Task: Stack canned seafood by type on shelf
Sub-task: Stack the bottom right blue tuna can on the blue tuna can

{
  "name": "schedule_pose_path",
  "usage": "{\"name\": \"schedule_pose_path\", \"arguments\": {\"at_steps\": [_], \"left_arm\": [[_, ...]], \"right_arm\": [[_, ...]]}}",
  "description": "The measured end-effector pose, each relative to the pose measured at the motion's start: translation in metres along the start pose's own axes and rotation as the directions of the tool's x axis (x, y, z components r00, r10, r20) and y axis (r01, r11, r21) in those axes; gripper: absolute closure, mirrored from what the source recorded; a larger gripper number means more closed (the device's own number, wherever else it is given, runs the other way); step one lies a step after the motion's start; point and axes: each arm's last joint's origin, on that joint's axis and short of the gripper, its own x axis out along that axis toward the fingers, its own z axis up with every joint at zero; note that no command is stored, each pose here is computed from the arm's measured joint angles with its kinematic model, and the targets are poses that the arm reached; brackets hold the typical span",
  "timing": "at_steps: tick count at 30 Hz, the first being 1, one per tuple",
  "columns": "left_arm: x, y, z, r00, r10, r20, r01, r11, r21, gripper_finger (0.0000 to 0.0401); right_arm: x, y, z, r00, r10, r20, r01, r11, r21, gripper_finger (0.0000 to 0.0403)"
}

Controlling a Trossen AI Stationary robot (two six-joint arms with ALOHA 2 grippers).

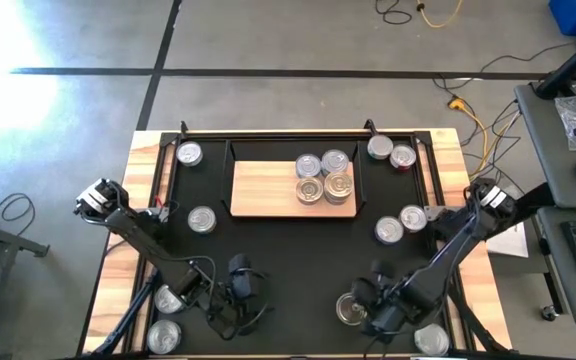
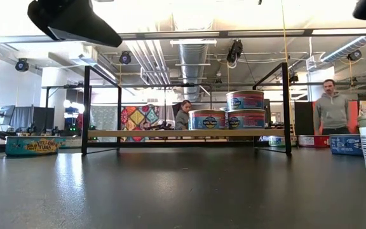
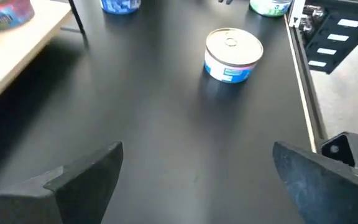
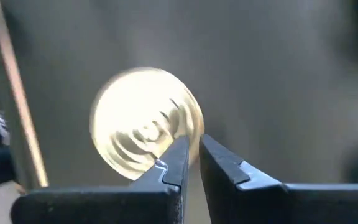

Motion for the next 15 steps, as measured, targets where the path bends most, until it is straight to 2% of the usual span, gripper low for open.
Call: {"name": "schedule_pose_path", "arguments": {"at_steps": [6,10,12,15], "left_arm": [[0.003,0.000,-0.003,1.000,0.023,0.004,-0.023,0.998,0.051,0.0003],[0.017,-0.005,-0.015,0.999,0.027,-0.024,-0.025,0.997,0.072,0.0003],[0.025,-0.009,-0.023,0.999,0.019,-0.034,-0.017,0.997,0.077,0.0003],[0.032,-0.018,-0.024,0.999,-0.013,-0.050,0.015,0.998,0.057,0.0003]], "right_arm": [[0.013,-0.005,-0.027,0.989,-0.049,-0.141,0.049,0.999,-0.002,0.0369],[0.025,-0.008,-0.041,0.987,-0.055,-0.152,0.057,0.998,0.004,0.0369],[0.031,-0.007,-0.045,0.986,-0.023,-0.162,0.026,1.000,0.016,0.0369],[0.042,0.000,-0.047,0.983,0.112,-0.148,-0.107,0.993,0.040,0.0369]]}}
